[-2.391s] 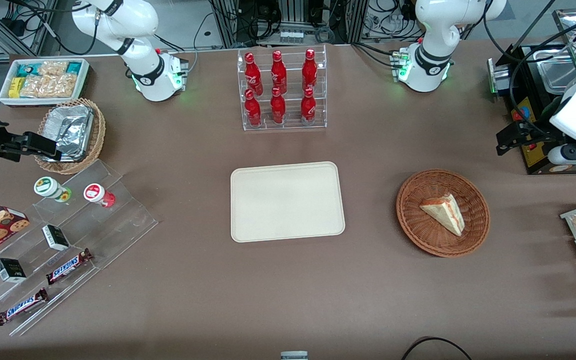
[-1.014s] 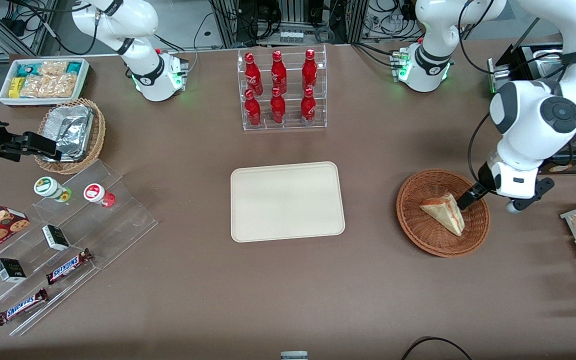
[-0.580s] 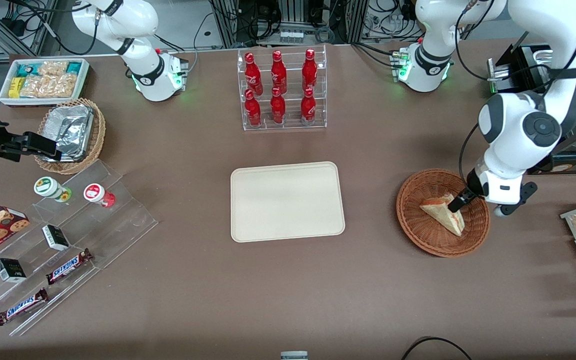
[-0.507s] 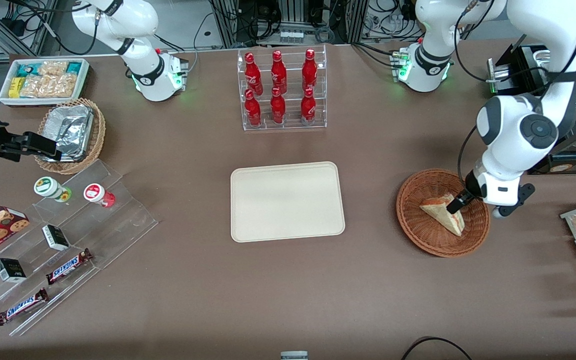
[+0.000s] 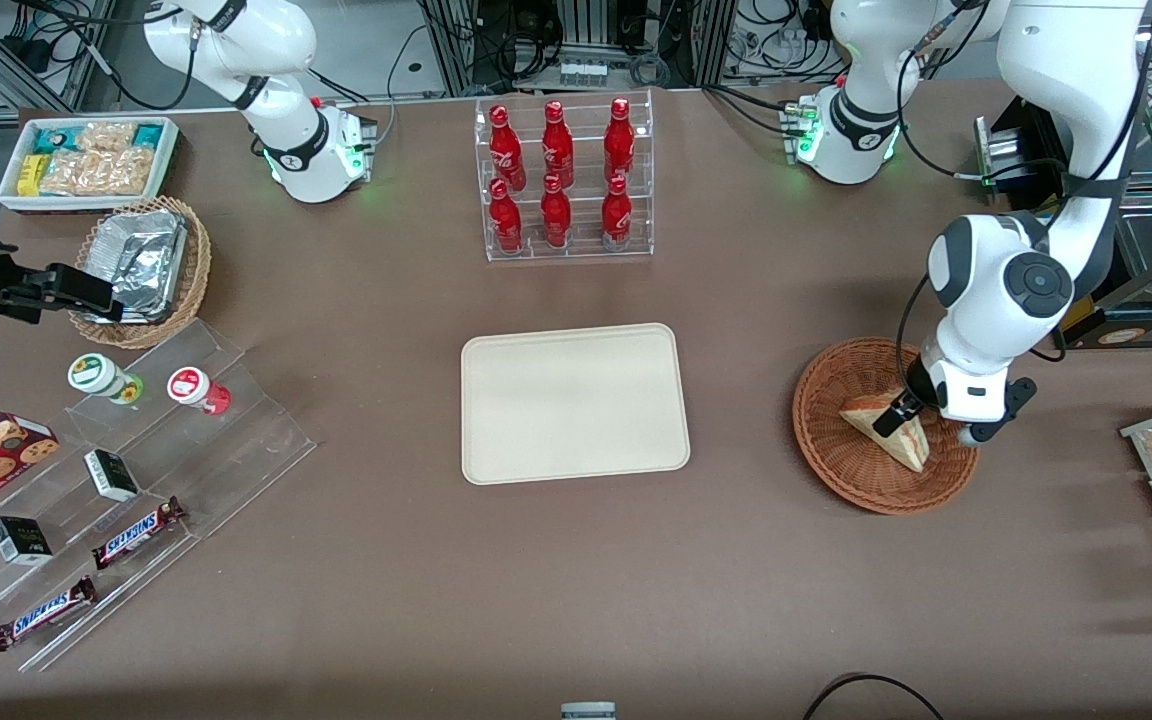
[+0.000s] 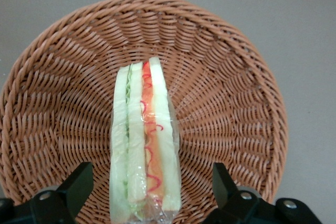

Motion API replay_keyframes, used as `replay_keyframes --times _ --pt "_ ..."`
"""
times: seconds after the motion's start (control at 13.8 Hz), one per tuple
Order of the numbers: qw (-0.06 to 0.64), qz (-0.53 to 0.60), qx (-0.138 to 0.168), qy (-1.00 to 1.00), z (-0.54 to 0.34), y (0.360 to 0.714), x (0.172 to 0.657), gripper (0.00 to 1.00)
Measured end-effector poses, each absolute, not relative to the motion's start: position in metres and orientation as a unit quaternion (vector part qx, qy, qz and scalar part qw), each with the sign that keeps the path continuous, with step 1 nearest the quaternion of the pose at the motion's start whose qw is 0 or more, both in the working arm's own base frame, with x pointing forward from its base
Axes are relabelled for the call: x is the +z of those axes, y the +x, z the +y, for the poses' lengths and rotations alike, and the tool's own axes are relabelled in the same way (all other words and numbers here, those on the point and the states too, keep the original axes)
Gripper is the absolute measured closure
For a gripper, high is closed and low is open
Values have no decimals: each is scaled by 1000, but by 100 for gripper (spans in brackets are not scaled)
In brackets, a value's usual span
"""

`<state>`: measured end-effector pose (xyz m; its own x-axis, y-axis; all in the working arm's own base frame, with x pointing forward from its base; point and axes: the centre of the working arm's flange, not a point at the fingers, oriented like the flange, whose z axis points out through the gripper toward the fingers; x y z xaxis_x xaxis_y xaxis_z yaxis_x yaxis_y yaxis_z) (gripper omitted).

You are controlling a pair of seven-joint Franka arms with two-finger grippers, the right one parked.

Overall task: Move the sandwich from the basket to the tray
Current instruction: 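Lower the left gripper onto the wrapped sandwich and close on it, then lift the sandwich out of the basket and carry it over the tray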

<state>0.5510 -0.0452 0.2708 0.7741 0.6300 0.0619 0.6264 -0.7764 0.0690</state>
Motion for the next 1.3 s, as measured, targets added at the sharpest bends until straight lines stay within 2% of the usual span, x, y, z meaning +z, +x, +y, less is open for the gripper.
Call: replay_keyframes --times 0.43,0.51,0.65,0.87,1.01,1.09,1.3 --pt "19 334 30 942 -45 548 257 1" --pt "18 334 29 942 -45 548 254 6" --pt "18 334 28 942 -45 548 252 32" --pt "20 334 32 942 -46 549 253 60" --pt "23 329 38 943 -51 553 258 69" --pt "22 324 42 945 -55 557 265 70" --pt "-10 292 22 956 -74 571 311 81"
